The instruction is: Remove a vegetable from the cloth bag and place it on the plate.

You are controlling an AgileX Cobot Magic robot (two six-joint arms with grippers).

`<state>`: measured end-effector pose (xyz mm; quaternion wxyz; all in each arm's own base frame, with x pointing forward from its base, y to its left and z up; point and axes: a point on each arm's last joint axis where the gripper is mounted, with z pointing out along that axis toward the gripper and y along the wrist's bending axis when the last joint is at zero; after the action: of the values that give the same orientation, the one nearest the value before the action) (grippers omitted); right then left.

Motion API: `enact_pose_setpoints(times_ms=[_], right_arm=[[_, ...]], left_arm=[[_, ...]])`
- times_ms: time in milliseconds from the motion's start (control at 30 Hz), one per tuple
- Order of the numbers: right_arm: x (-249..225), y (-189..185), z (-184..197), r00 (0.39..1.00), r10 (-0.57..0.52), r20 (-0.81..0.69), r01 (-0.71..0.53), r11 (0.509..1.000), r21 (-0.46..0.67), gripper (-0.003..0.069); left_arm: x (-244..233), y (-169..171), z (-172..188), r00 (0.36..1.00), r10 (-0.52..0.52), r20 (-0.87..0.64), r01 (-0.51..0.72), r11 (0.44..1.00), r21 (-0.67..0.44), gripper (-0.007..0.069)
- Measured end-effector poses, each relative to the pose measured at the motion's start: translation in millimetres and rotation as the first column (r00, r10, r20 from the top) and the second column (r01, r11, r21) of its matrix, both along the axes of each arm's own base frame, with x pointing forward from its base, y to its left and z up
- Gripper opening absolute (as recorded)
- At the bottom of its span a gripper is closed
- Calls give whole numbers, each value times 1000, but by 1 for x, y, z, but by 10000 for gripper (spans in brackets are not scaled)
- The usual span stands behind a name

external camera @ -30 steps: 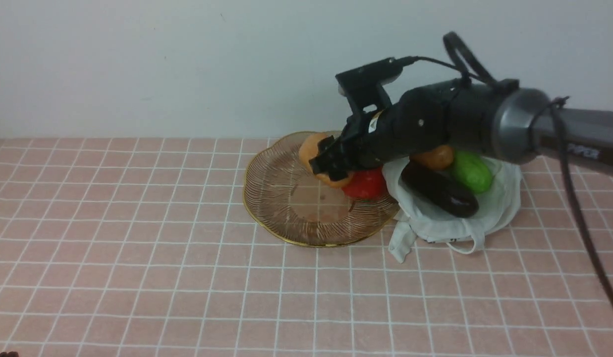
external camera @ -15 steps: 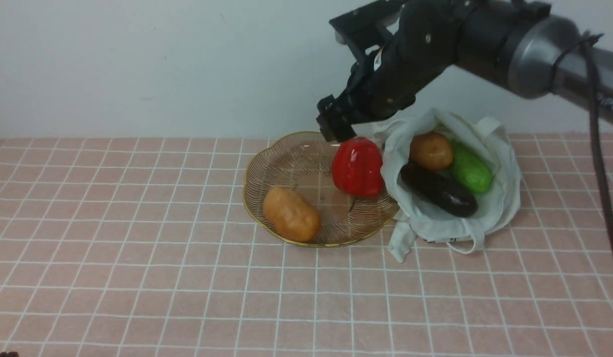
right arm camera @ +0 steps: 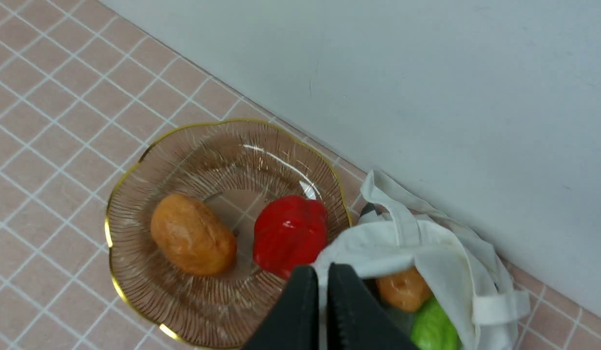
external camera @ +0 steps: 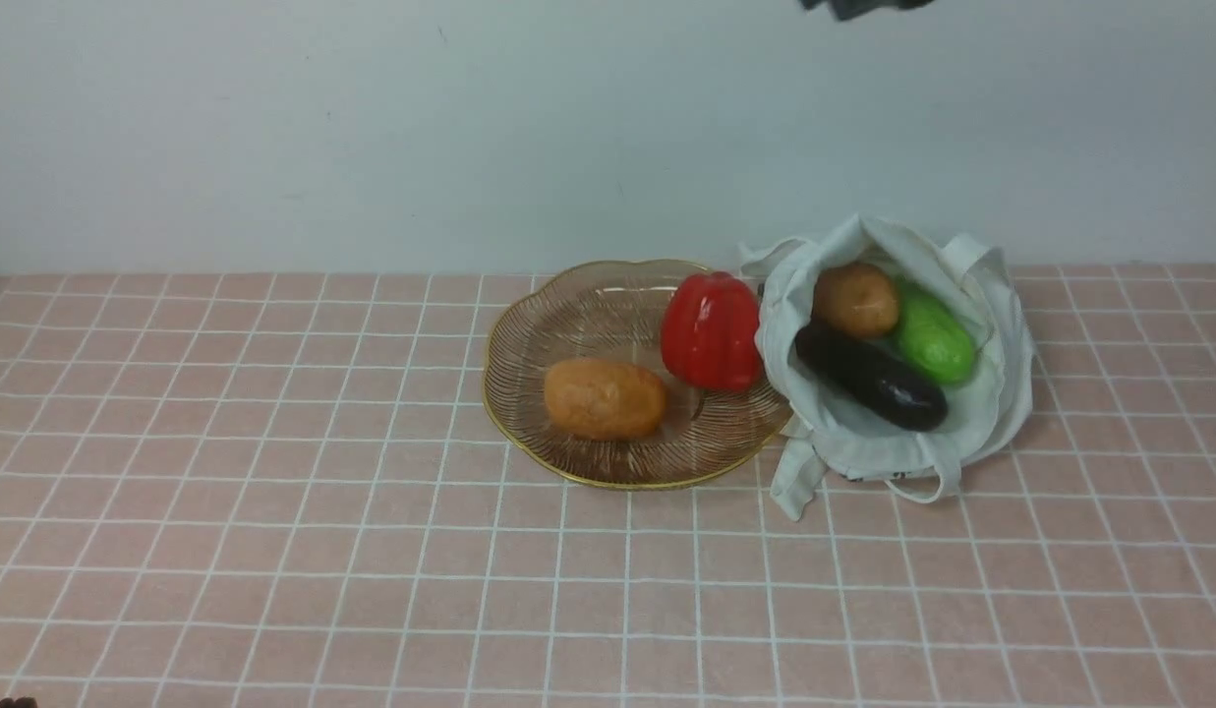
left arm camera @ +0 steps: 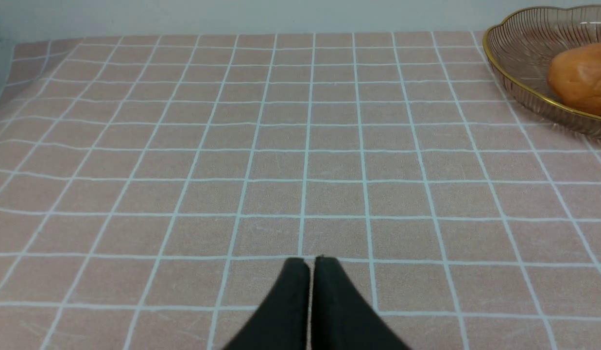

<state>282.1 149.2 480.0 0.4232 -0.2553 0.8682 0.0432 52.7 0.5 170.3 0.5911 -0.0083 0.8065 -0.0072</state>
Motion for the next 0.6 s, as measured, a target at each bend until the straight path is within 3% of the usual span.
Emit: enact_pose_setpoints(times_ms=[167, 267, 367, 400, 500, 600], right_arm=[[-73, -41, -10, 999, -36, -37, 37, 999, 35, -15], [-103, -55, -51, 1000, -16, -14, 17, 997, 71, -15], [-119, -59, -118, 999, 7, 53, -15, 988, 152, -15], [-121, -61, -121, 998, 8, 61, -18, 987, 159, -15], [-134, -66, -187, 995, 26, 101, -43, 983, 177, -15], [-137, -68, -210, 990, 40, 134, -63, 983, 171, -15]], left_arm=[[0, 0, 0, 1000, 0, 0, 0, 1000, 0, -5], [0, 0, 0, 1000, 0, 0, 0, 1000, 0, -5], [0, 0, 0, 1000, 0, 0, 0, 1000, 0, -5], [0, 0, 0, 1000, 0, 0, 0, 1000, 0, -5], [0, 0, 0, 1000, 0, 0, 0, 1000, 0, -5], [0, 0, 0, 1000, 0, 0, 0, 1000, 0, -5]])
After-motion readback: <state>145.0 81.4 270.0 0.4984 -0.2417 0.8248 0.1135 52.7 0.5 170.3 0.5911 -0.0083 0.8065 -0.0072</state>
